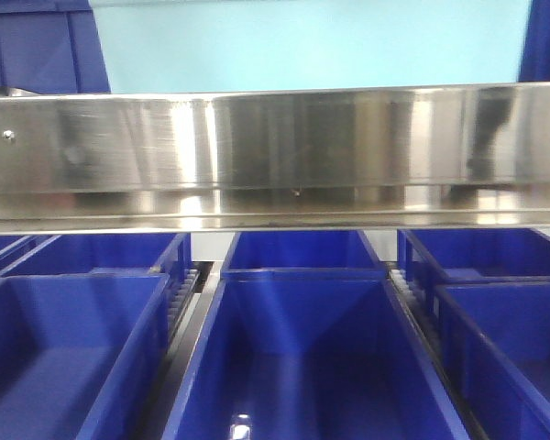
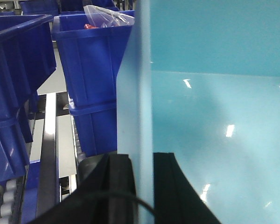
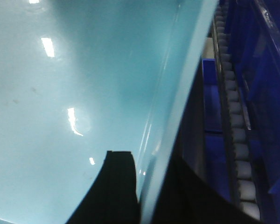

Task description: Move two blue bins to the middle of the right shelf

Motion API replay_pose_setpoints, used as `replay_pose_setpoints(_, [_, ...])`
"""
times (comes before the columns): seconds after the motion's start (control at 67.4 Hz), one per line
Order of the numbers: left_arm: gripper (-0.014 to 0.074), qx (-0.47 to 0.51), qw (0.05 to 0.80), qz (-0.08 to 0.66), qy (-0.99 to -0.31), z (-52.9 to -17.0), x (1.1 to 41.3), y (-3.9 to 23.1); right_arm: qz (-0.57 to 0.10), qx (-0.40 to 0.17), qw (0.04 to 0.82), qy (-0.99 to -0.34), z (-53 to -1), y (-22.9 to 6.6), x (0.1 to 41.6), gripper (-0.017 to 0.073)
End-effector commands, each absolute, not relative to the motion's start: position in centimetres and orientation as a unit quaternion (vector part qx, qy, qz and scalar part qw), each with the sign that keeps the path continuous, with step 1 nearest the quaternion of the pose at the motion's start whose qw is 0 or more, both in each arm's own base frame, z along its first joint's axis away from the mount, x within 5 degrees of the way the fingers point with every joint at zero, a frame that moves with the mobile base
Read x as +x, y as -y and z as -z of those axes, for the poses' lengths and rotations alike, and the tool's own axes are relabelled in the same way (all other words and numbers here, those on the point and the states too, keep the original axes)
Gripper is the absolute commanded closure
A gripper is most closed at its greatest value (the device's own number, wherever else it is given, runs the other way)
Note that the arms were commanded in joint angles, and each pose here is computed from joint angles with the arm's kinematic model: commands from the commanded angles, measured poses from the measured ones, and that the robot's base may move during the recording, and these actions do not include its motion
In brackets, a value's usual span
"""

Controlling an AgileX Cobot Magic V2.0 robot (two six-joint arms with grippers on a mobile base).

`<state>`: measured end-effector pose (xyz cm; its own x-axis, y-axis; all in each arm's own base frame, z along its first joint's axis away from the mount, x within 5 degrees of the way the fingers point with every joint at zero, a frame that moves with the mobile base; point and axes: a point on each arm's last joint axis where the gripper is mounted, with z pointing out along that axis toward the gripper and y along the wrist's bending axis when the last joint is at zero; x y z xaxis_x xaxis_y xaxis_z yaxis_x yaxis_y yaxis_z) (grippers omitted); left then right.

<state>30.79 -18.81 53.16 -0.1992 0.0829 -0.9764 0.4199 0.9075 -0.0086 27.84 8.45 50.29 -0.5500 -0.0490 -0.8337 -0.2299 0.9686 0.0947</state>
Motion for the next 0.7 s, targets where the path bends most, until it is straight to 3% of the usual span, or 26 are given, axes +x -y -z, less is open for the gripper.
replay_pose_setpoints(0.0, [0.0704,0.156,0.642,0.188,-0.727,-54.96,29.72,18.95,-0.099,-0.091,0.489,-0.862,-51.04,-8.53,27.5,0.0711])
replay_pose_setpoints(0.682, [0.0704,0.156,0.642,0.188,-0.727,-54.96,29.72,18.95,-0.099,-0.091,0.489,-0.862,-51.04,-8.53,27.5,0.0711])
